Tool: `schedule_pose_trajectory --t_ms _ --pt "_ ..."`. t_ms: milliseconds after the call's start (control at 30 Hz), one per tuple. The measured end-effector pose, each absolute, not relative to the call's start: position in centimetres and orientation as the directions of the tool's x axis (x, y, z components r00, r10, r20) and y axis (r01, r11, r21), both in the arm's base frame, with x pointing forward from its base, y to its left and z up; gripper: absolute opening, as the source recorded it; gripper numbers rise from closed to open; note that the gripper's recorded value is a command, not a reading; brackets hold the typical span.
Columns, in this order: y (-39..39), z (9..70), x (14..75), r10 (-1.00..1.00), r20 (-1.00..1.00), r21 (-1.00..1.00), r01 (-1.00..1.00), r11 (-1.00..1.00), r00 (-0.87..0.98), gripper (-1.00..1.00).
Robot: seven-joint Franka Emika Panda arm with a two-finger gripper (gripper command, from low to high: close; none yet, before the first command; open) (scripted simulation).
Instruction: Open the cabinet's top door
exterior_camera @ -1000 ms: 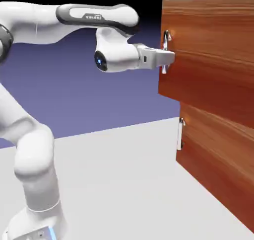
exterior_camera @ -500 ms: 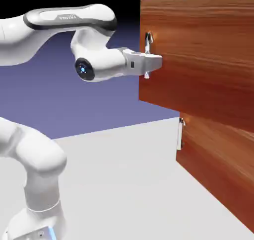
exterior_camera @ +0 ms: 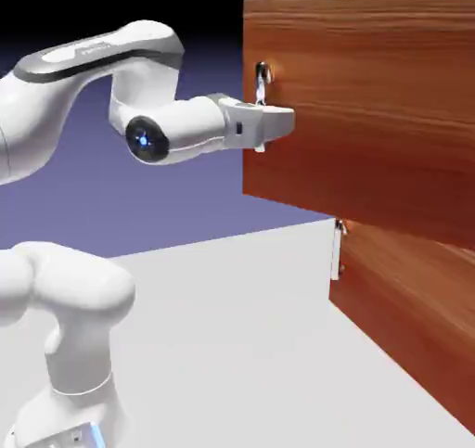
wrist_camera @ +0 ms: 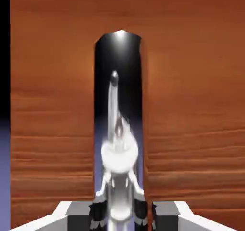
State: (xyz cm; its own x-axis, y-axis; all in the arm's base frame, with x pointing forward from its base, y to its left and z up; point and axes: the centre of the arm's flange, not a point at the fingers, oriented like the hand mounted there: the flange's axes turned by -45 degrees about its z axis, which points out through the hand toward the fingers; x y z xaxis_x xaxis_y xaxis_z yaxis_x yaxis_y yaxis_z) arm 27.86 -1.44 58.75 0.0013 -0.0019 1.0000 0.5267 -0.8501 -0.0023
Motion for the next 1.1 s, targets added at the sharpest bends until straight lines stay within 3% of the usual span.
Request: schedule_pose_trajectory --t_ms 567,1100 --pt "-10.8 58.8 21.1 0.000 1.000 0.000 0.699 -0.715 0.000 -1.00" --pt "-26.8 58.8 15.2 0.000 1.000 0.000 0.891 -0.455 0.000 -1.00"
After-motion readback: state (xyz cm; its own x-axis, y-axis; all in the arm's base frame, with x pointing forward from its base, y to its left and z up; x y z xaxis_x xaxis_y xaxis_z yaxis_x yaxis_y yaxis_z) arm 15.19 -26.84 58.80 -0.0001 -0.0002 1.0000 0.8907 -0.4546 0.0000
